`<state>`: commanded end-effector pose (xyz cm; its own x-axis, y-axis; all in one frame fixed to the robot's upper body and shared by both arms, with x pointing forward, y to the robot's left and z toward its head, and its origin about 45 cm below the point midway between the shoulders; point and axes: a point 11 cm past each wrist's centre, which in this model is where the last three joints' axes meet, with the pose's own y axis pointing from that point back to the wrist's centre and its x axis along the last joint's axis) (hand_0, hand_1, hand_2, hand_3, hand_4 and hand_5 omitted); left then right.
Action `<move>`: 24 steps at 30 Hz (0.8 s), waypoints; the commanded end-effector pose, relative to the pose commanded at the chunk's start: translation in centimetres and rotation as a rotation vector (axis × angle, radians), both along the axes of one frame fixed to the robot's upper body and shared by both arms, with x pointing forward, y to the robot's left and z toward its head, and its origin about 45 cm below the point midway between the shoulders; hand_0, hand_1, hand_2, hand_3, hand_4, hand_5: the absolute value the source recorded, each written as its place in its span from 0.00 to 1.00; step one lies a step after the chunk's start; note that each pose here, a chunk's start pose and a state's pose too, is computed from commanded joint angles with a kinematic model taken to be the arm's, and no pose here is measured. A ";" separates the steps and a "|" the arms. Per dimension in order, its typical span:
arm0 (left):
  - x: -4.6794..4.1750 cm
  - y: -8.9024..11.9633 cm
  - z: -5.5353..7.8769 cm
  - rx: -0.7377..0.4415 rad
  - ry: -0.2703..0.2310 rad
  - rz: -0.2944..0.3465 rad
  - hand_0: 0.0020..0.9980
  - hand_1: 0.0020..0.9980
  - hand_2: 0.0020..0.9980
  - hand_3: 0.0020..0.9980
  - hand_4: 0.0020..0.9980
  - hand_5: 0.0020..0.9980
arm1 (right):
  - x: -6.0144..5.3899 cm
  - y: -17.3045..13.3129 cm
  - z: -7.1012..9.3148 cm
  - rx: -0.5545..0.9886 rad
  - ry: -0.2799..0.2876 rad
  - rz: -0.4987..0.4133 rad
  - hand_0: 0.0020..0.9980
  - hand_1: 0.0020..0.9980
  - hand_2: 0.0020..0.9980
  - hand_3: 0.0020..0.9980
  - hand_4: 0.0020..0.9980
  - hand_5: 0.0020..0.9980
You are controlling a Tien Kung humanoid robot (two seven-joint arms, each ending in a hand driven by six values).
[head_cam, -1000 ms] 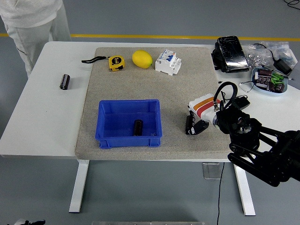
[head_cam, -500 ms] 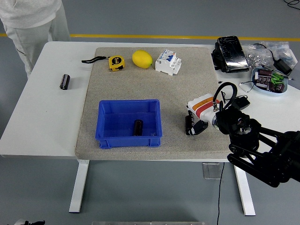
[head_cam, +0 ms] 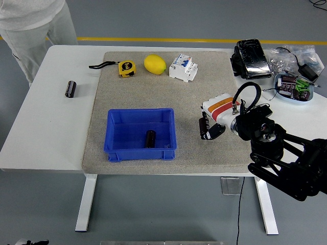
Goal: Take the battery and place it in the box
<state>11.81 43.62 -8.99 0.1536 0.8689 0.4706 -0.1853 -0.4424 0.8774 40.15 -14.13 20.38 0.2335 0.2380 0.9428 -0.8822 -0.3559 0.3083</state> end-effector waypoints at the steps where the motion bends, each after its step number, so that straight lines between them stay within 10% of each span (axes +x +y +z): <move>1: 0.00 0.0 0.0 0.000 0.000 0.000 0.70 0.67 0.71 0.59 0.61 0.49 | 0.0 0.2 0.3 0.007 -0.007 0.003 0.00 0.14 0.44 0.52 0.96 0.36; 11: -0.12 0.1 0.0 0.003 0.002 0.002 0.70 0.67 0.71 0.59 0.61 0.49 | -1.2 5.0 6.6 0.144 -0.125 0.117 0.00 0.14 0.44 0.52 0.97 0.35; 24: 0.14 0.1 0.1 0.003 -0.002 0.002 0.70 0.68 0.71 0.59 0.61 0.49 | -3.3 10.1 3.9 0.129 -0.039 0.230 0.00 0.15 0.51 0.55 0.92 0.43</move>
<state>11.95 43.69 -8.93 0.1510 0.8676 0.4738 -0.1857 -0.4459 0.8756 36.88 -4.04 24.26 0.1502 0.1579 0.9760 -0.7838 -0.5827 0.2149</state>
